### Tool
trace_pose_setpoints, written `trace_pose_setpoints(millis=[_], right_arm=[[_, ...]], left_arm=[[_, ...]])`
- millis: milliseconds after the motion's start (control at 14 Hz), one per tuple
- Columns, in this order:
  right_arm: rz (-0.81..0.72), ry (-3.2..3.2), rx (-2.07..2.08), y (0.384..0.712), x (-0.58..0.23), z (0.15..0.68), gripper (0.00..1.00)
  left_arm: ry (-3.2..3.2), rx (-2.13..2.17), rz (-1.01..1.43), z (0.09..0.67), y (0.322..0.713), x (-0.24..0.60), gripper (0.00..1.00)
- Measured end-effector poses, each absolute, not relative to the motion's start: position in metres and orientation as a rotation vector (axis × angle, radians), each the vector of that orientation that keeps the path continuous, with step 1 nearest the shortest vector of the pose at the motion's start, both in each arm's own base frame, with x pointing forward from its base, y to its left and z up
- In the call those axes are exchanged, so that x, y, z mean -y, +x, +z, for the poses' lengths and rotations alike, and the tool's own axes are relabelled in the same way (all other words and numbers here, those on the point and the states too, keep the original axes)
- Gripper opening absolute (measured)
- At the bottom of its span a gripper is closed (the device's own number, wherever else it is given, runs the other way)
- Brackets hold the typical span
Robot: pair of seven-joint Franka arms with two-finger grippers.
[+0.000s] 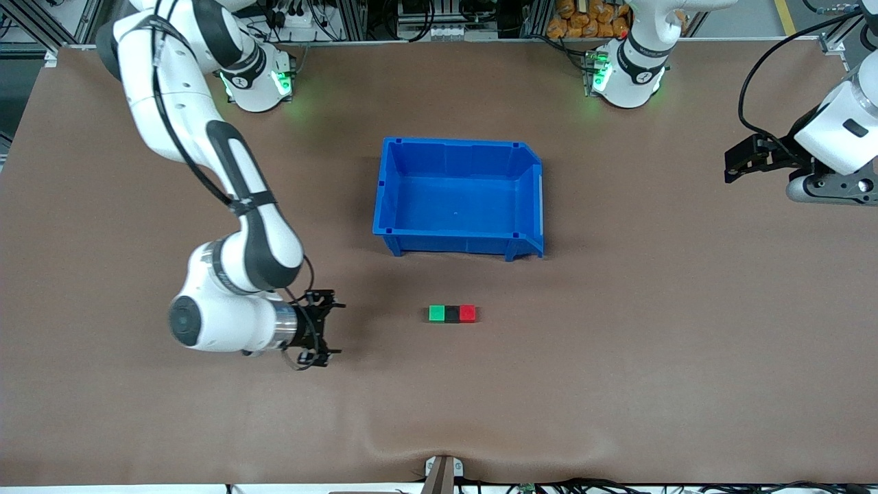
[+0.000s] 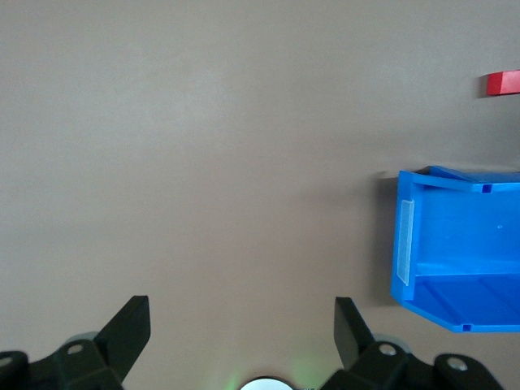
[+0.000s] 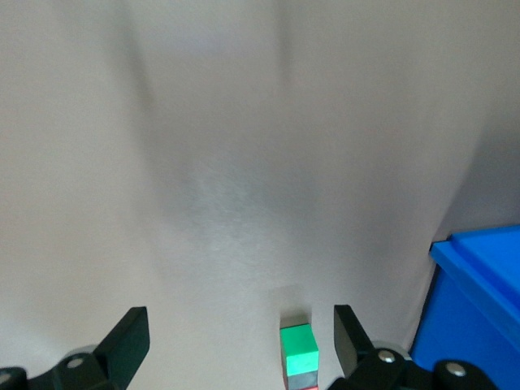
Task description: Attach green and red cubes to black cube
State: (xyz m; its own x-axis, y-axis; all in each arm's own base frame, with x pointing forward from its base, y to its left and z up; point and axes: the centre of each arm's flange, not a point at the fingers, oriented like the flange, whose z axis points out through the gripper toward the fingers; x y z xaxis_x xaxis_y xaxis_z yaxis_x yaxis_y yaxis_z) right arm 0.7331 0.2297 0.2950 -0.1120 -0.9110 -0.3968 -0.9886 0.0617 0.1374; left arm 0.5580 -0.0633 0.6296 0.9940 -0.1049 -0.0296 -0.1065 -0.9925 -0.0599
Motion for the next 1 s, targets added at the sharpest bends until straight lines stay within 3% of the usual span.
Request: trace_pose_setpoints(millis=[214,714,1000], right_arm=[[0.58,-2.067,-2.038,0.731,-0.199,0.322,1.0],[0.366,-2.442,-1.723,0.726,-0.124,0.408,1.0],[0.369,-2.603,-1.513,0.716,-0.074,0.437,1.0]], left_arm=[[-3.076,-0.164,0.04,0.63,0.558,0.063,1.0],[-3.076,-0.173,0.034,0.632,0.558,0.067,1.0],[-3.076,-0.173,0.033,0.632,0.558,0.067,1.0]])
